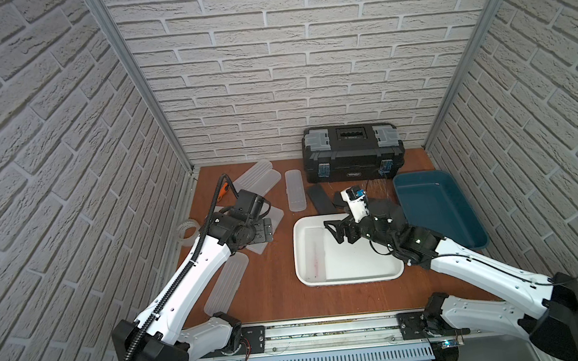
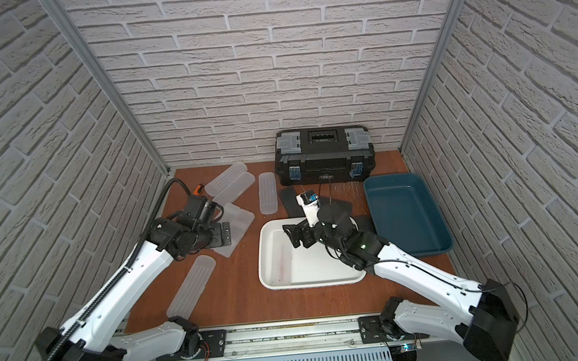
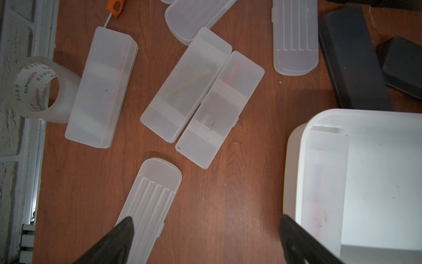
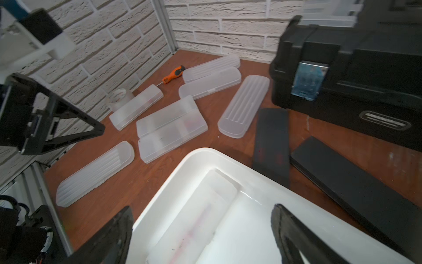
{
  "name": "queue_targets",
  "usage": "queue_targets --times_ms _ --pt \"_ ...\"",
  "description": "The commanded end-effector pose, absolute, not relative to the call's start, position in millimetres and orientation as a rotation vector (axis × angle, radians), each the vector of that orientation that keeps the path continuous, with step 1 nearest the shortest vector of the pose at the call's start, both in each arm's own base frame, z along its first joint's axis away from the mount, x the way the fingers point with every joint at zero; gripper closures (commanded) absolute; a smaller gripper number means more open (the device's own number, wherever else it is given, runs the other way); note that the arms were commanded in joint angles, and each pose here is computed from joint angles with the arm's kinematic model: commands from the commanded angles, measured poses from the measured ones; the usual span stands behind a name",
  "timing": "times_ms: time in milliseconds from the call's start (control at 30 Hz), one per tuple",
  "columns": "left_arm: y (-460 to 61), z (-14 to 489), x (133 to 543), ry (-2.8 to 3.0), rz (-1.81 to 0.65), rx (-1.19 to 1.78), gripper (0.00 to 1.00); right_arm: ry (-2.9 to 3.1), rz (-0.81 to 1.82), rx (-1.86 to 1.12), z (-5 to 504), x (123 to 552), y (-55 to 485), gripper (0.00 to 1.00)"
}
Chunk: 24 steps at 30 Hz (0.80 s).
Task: Place the pencil cases by color into the storage box
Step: Pick up the pencil case from the center of the board.
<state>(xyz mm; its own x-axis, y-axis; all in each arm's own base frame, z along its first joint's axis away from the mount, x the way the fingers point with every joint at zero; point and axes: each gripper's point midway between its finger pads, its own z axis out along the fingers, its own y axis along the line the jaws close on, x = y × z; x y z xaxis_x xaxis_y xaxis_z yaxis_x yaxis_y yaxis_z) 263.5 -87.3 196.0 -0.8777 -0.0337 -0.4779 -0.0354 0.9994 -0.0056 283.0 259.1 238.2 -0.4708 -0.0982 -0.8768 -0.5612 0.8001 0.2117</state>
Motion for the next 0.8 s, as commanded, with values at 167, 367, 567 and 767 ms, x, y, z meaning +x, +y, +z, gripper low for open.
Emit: queue_targets --times_ms 167,367,567,767 --pt "-101 210 350 2.602 -0.041 0.056 0.02 1.853 0.653 -0.522 286 302 305 0.06" --pt "-127 186 413 2.618 -0.072 0.064 0.04 1.825 0.573 -0.425 299 298 274 0.07" --pt "-160 148 460 2.653 -0.079 0.037 0.07 1.793 0.464 -0.358 308 287 234 0.07" --pt "-190 114 487 2.681 -0.077 0.036 0.07 1.787 0.382 -0.348 292 282 214 0.07"
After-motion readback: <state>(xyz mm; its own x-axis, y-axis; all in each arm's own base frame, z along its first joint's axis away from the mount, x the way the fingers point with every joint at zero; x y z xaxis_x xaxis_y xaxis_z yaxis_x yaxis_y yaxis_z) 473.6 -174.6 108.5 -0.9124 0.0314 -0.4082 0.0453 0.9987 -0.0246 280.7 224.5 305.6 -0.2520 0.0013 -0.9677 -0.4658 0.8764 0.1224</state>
